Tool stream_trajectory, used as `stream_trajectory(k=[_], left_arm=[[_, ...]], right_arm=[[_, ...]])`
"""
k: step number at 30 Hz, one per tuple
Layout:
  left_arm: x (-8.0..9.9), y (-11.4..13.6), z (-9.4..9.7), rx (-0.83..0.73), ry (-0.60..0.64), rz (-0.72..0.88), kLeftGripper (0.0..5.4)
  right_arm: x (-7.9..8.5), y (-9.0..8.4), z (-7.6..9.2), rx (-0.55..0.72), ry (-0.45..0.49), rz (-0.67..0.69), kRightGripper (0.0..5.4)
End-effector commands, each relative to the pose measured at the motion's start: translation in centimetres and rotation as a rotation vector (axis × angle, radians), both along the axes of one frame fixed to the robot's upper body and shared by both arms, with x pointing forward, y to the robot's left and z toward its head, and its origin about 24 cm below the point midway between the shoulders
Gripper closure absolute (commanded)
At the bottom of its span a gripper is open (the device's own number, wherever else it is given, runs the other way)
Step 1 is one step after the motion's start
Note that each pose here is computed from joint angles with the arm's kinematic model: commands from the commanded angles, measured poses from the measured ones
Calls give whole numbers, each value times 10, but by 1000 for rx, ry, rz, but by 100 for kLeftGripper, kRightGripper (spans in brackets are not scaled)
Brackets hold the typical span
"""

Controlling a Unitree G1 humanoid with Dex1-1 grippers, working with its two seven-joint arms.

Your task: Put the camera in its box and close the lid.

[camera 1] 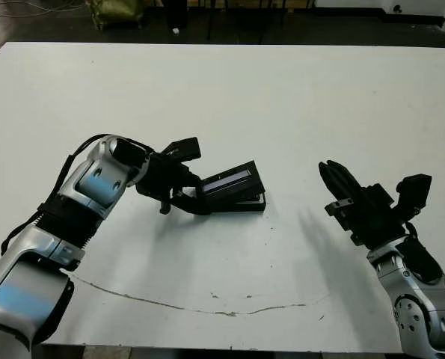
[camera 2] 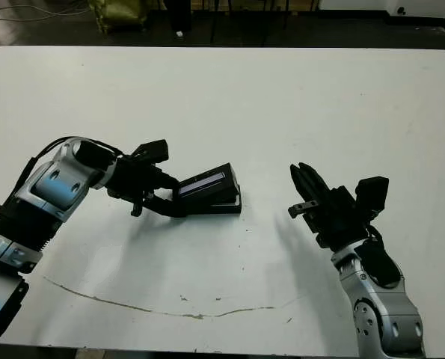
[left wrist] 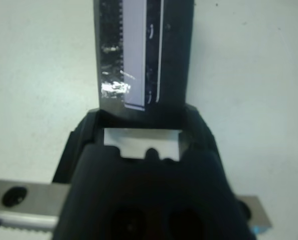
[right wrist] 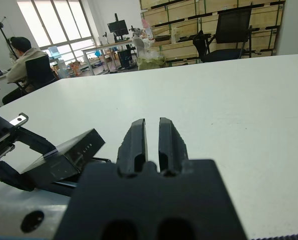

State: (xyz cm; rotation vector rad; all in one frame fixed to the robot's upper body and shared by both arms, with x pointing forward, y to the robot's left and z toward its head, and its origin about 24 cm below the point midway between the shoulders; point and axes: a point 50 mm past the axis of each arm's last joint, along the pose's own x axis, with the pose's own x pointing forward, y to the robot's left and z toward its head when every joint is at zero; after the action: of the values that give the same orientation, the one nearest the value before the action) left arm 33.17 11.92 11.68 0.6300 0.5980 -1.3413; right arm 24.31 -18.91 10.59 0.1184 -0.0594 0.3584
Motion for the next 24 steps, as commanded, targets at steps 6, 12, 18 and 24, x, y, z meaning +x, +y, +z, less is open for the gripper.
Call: stream_trajectory(k=[6, 12, 18, 24], left_arm=[[-3, -30, -2, 16, 20, -65, 348], [-3, -41, 0, 23, 9, -92, 348], [-3, -51, 1, 51, 3, -94, 348], [-3, -55, 0, 68, -41, -120, 348]], right_arm=[[-1, -3, -6, 16, 22, -1, 540], [-3, -4, -4, 11, 18, -17, 540], [-4, -4, -2, 9, 22, -30, 540], [-3, -5, -3, 32, 23, -22, 540]])
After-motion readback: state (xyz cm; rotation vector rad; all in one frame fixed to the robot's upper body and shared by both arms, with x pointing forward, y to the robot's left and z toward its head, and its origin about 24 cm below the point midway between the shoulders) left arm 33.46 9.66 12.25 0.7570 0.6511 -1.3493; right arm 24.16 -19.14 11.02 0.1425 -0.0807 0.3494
